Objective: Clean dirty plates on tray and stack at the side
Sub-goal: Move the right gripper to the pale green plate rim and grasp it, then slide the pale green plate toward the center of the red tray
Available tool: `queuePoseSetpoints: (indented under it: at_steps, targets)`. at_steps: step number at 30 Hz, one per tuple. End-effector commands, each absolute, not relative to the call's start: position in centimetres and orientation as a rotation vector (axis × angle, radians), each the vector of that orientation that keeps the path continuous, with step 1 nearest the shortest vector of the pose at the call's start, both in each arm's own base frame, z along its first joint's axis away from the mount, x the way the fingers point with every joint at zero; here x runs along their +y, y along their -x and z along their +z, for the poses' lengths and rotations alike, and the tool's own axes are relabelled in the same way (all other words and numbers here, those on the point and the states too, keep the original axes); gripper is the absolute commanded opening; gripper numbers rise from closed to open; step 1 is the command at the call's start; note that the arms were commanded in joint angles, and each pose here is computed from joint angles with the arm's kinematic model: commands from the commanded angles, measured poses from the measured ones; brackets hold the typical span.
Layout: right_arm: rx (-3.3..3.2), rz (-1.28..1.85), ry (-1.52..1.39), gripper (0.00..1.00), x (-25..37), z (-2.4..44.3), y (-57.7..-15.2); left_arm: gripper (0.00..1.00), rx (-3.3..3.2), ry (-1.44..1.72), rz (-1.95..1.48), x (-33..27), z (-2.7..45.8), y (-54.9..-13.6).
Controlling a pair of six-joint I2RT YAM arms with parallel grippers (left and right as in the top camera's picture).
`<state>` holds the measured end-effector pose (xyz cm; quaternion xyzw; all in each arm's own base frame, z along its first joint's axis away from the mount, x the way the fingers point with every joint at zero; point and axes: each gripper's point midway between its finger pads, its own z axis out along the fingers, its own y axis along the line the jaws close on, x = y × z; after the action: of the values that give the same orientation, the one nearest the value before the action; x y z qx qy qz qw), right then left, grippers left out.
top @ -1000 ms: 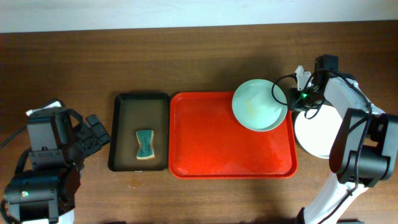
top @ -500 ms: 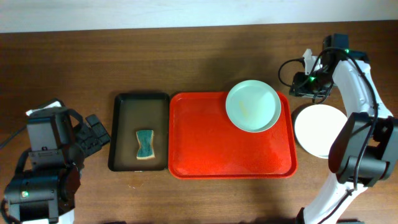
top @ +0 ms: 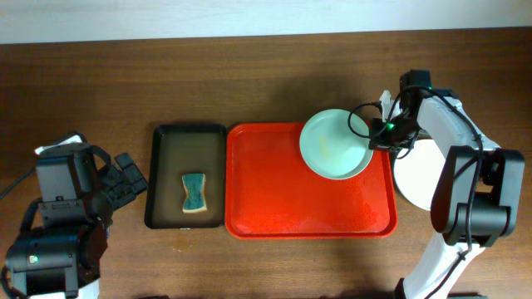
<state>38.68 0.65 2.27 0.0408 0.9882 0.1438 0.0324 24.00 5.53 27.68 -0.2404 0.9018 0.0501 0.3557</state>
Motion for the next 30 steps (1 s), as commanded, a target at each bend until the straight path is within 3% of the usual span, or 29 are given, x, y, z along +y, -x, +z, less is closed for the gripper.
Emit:
queuePoseSetpoints:
  at_steps: [1,7,16,17,18,20,21,27,28,30]
  targets:
    - [3.107,0.795,-0.337,0.04,4.7,3.9,-35.8,0.99,2.303,0.644,0.133,5.8,28.3,-24.0]
    - [3.313,0.91,-0.259,0.04,10.2,4.3,-30.5,0.99,2.303,0.644,0.133,5.8,28.3,-24.0]
    - [3.418,0.574,-0.085,0.08,14.9,1.5,-27.9,0.99,2.303,0.644,0.133,5.8,28.3,-24.0]
    - [3.416,0.564,-0.065,0.14,15.1,1.5,-27.9,0.99,2.303,0.644,0.133,5.8,28.3,-24.0]
    - [3.409,0.566,-0.054,0.29,15.3,1.4,-28.0,0.99,2.303,0.644,0.133,5.8,28.3,-24.0]
    - [3.37,0.578,-0.04,0.81,15.5,1.3,-28.9,0.99,2.303,0.644,0.133,5.8,28.3,-24.0]
    - [3.358,0.583,-0.035,0.99,15.6,1.2,-29.1,0.99,2.303,0.644,0.133,5.8,28.3,-24.0]
    - [3.291,0.612,-0.017,0.98,15.2,6.0,-31.4,0.99,2.303,0.644,0.133,5.8,28.3,-24.0]
    - [3.272,0.594,-0.007,0.95,15.0,7.1,-31.6,0.99,2.303,0.644,0.133,5.8,28.3,-24.0]
    - [3.245,0.55,0.003,0.68,14.6,7.9,-31.9,0.99,2.303,0.644,0.133,5.8,28.3,-24.0]
